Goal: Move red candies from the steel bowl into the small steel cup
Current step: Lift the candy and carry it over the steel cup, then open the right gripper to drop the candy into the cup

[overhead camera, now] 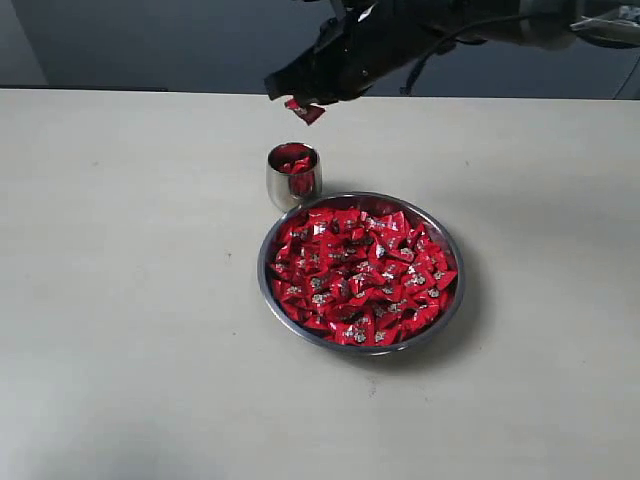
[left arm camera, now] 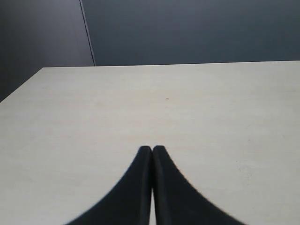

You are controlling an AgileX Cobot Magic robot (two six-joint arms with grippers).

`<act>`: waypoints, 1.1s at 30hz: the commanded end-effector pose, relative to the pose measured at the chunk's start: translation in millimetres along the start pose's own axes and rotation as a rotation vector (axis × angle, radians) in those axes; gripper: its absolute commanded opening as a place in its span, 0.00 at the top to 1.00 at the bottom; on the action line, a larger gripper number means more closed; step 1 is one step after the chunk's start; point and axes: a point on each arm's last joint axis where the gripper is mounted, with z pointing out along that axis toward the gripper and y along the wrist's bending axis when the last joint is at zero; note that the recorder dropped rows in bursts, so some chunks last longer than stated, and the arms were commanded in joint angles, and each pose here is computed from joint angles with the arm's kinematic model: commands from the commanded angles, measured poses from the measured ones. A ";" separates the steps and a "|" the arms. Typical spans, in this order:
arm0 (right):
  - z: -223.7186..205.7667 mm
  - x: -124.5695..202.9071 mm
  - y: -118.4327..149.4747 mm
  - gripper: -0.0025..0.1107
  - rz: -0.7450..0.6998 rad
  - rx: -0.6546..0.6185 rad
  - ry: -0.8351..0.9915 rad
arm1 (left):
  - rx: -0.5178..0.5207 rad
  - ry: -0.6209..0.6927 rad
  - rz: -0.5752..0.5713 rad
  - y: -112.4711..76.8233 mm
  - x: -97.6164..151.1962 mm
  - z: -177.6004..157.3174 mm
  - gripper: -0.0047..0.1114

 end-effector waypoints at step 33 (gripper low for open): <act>74.9 29.2 -12.7 0.99 0.072 -0.083 0.173 | 0.004 -0.003 0.004 -0.2 0.9 0.0 0.96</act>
